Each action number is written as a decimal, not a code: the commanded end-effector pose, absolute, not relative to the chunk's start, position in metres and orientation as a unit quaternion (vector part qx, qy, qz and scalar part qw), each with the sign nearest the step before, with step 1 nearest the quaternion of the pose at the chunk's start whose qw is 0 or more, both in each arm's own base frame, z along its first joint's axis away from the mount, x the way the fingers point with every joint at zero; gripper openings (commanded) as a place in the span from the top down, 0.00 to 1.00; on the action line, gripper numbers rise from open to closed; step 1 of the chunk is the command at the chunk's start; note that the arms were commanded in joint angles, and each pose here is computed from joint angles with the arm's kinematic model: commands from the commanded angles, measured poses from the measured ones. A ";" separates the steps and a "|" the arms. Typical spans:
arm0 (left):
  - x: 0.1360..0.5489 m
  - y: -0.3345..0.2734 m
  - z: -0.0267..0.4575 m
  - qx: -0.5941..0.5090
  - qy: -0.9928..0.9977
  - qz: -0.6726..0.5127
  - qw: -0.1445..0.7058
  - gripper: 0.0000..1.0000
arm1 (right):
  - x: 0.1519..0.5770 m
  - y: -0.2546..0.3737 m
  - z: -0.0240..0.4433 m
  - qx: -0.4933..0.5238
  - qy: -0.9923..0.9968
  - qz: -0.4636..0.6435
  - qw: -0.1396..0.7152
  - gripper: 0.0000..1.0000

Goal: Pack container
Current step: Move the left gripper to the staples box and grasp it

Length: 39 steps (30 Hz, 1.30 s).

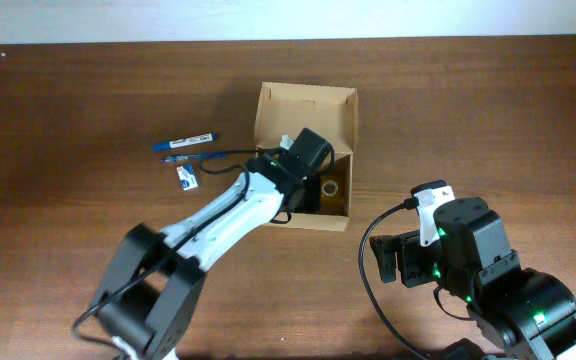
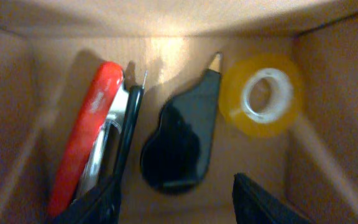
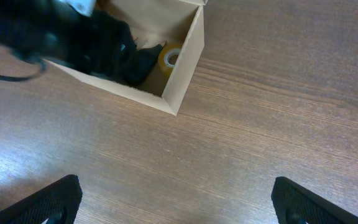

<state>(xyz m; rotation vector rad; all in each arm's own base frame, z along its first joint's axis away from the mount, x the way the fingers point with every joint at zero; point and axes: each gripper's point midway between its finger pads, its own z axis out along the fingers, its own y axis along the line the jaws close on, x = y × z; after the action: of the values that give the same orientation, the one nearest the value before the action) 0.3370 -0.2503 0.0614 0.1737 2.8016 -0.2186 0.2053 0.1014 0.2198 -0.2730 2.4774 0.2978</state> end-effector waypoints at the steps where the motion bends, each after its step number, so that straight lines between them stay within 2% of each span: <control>1: 0.344 -0.247 0.104 0.066 0.972 -0.097 0.204 0.43 | 0.205 0.100 0.220 -0.103 0.938 0.110 0.313 0.01; 10: 0.361 -0.215 0.142 0.037 0.963 -0.104 0.247 0.43 | 0.205 0.100 0.220 -0.102 0.938 0.110 0.313 0.01; 15: 0.374 -0.158 0.183 -0.026 0.951 -0.083 0.296 0.43 | 0.205 0.100 0.220 -0.102 0.938 0.110 0.313 0.01; 17: 0.370 -0.115 0.187 -0.090 0.950 -0.030 0.297 0.43 | 0.205 0.100 0.220 -0.103 0.938 0.110 0.313 0.01; 21: 0.353 -0.058 0.161 -0.209 0.950 0.026 0.229 0.43 | 0.205 0.100 0.220 -0.103 0.938 0.110 0.313 0.01; 24: 0.363 -0.032 0.138 -0.239 0.946 0.060 0.208 0.43 | 0.205 0.100 0.220 -0.103 0.938 0.110 0.313 0.01; 32: 0.399 -0.026 0.052 -0.249 0.951 0.083 0.165 0.43 | 0.205 0.100 0.220 -0.103 0.938 0.110 0.313 0.01; 39: 0.406 -0.023 0.020 -0.237 0.956 0.089 0.147 0.43 | 0.205 0.100 0.220 -0.102 0.938 0.110 0.314 0.01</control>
<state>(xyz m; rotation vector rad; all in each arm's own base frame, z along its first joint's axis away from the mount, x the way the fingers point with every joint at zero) 0.4037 -0.0267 0.0270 -0.6944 2.7361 0.2413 0.2055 0.1012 0.2199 -0.2723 2.4764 0.2963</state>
